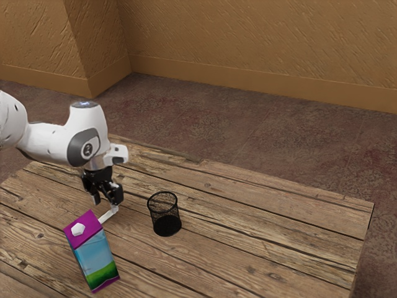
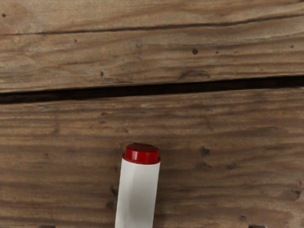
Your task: Put the marker into the pen holder.
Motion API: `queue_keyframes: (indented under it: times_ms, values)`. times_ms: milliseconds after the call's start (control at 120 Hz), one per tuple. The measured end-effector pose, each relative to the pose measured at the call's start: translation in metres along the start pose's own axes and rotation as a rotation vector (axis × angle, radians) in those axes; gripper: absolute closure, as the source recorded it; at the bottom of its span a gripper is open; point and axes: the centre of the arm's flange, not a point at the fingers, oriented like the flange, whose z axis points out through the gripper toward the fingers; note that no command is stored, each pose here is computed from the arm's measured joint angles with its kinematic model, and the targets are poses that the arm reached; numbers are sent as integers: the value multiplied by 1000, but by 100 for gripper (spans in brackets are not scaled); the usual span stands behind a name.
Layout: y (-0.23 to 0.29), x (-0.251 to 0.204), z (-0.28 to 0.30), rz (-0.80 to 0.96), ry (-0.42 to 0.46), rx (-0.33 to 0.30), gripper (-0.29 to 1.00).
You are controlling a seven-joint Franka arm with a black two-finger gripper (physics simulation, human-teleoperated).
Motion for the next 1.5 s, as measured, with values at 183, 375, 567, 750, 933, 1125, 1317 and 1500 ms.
queue_keyframes:
  times_ms: [183, 375, 567, 750, 933, 1125, 1317, 1500]
  values:
    - [-4, 3, 13, 17, 5, -1, 23]
    - [-9, 6, 23, 29, 3, -3, 33]
    - [-16, 7, 28, 32, 3, -4, 53]
    - [-17, 7, 31, 34, 2, -10, 68]
    - [-18, 7, 17, 37, 28, 0, 75]
    - [10, 1, -80, 79, 149, 23, 78]
    - [76, -4, -134, 151, 228, -42, 78]
    - [132, -8, -191, 254, 328, -68, 77]
